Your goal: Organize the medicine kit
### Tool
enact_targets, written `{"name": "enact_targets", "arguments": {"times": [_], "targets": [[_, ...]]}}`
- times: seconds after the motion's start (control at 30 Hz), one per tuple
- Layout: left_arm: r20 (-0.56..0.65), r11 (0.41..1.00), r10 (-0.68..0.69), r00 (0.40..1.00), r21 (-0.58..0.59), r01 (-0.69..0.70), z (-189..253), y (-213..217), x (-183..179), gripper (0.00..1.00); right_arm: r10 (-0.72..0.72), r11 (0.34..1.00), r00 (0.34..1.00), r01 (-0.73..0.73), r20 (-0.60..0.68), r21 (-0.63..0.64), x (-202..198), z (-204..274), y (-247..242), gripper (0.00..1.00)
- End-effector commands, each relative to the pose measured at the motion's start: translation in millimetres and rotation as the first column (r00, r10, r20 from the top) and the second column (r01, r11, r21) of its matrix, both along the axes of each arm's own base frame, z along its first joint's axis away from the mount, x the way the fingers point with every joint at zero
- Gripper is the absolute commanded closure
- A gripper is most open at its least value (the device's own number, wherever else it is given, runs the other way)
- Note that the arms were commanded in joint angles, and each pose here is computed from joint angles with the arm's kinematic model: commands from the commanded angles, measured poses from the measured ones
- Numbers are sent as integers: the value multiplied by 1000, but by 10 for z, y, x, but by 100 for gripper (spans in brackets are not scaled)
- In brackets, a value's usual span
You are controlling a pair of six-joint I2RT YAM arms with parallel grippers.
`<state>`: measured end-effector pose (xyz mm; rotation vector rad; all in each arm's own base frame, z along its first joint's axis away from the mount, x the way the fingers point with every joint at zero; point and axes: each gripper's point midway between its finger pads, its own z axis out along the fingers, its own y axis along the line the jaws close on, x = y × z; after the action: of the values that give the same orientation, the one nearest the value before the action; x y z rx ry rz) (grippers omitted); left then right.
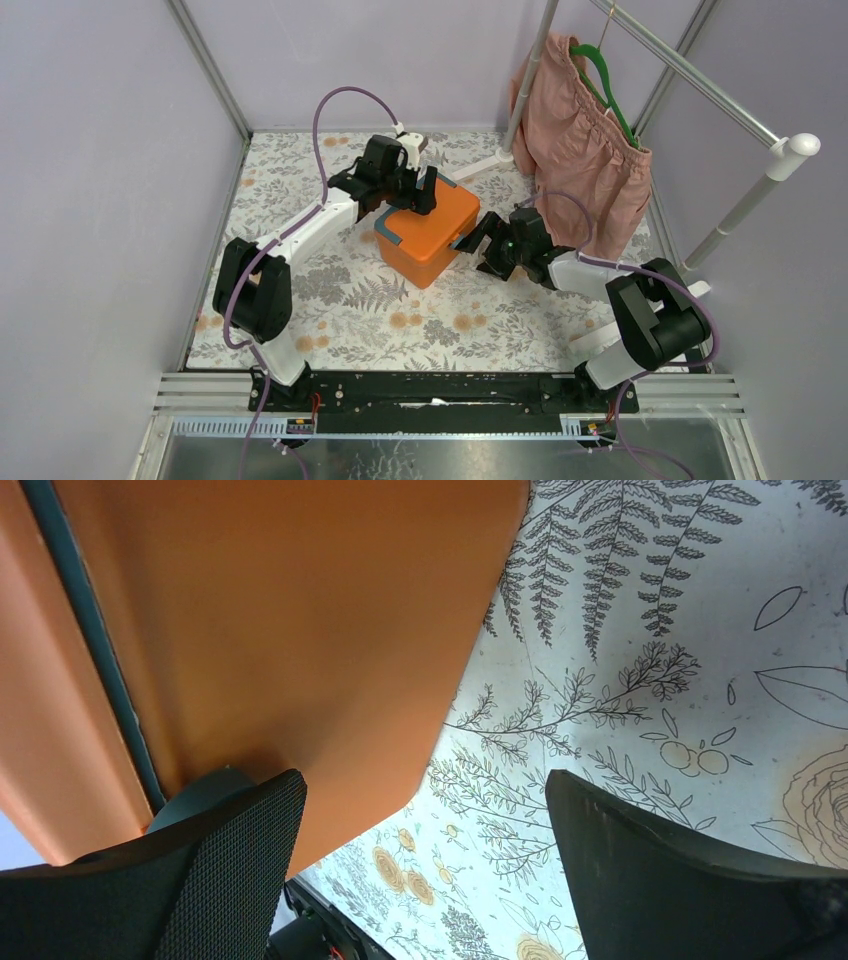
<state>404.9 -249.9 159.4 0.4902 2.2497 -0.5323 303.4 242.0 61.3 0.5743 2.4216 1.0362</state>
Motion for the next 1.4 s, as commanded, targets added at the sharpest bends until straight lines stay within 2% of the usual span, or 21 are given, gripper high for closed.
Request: {"name": "enact_targets", "arguments": {"times": [0.0,0.23,0.57,1.37], "targets": [[-179,991,-35,983,123,57,-598,22,-353,8,20,996,996,-28,91,90,139,388,157,0],[-181,988,-50,982,136,75,-625,-16,-381,8,19,996,992,-29,122,80,229,702,174,0],[-185,986,-64,981,139,91,-638,-52,-417,8,15,999,999,-13,37,-37,279,818,98,0],[-187,982,-92,978,144,120,-643,-142,-484,8,69,997,998,-68,7,-21,233,1149,403,0]]}}
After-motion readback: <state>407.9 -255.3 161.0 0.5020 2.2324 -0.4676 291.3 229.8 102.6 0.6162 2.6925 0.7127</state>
